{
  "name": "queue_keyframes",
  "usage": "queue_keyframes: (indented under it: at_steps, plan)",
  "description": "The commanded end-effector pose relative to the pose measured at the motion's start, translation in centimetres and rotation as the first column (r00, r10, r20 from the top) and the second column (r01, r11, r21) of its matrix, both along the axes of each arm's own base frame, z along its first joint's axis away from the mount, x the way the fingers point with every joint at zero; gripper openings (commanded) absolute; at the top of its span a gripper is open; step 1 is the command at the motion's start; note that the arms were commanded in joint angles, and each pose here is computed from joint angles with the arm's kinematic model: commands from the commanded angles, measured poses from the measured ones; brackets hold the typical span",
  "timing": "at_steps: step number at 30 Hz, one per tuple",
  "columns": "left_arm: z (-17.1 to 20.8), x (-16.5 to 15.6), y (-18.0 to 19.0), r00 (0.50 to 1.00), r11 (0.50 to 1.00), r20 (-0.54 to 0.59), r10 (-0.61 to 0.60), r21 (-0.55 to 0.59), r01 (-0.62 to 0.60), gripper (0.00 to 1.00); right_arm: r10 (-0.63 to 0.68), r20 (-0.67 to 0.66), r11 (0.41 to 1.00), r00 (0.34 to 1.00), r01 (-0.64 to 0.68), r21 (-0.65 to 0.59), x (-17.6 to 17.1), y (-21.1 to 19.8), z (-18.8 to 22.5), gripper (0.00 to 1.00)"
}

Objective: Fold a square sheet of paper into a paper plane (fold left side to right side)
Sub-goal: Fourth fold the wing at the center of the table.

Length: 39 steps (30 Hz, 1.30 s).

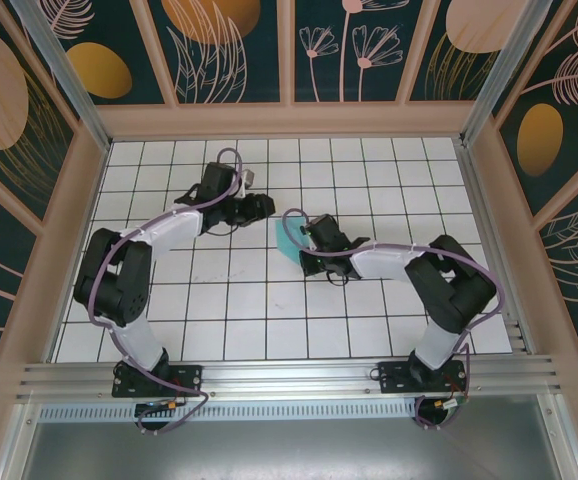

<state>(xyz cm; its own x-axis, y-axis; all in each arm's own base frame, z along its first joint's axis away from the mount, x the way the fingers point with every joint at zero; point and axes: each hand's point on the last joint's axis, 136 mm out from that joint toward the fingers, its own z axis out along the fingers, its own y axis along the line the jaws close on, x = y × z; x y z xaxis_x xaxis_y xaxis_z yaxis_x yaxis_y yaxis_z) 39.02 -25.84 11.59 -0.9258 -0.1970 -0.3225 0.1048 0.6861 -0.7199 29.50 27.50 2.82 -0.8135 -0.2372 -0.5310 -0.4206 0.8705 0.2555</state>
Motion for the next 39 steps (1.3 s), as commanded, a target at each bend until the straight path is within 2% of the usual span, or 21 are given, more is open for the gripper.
queue_keyframes:
  at_steps: [1, 8, 14, 26, 39]
  plan:
    - [-1.6, -1.1, -1.4, 0.998, 0.999, -0.036, -0.046, -0.024, 0.046, 0.43, 0.011, -0.006, 0.991, 1.000, -0.010, 0.137, -0.1, 1.0, 1.9, 0.10]
    - [-4.1, -2.2, -4.9, 0.990, 0.993, -0.081, -0.113, -0.023, 0.112, 0.42, 0.020, -0.036, 0.983, 0.999, -0.013, 0.184, -0.2, 1.3, 2.0, 0.10]
    - [-5.9, -2.4, -6.1, 0.984, 0.991, -0.117, -0.132, -0.019, 0.130, 0.42, 0.008, -0.061, 0.979, 0.998, 0.005, 0.202, -0.2, 1.0, 1.5, 0.10]
    - [-7.3, -2.5, -6.9, 0.979, 0.990, -0.143, -0.142, -0.011, 0.142, 0.44, -0.002, -0.082, 0.978, 0.997, 0.019, 0.208, -0.2, 0.6, 0.9, 0.10]
    - [-10.4, -2.6, -6.0, 0.974, 0.988, -0.192, -0.117, 0.077, 0.134, 0.44, 0.018, -0.122, 0.968, 0.992, 0.014, 0.252, -0.4, 1.0, 0.6, 0.15]
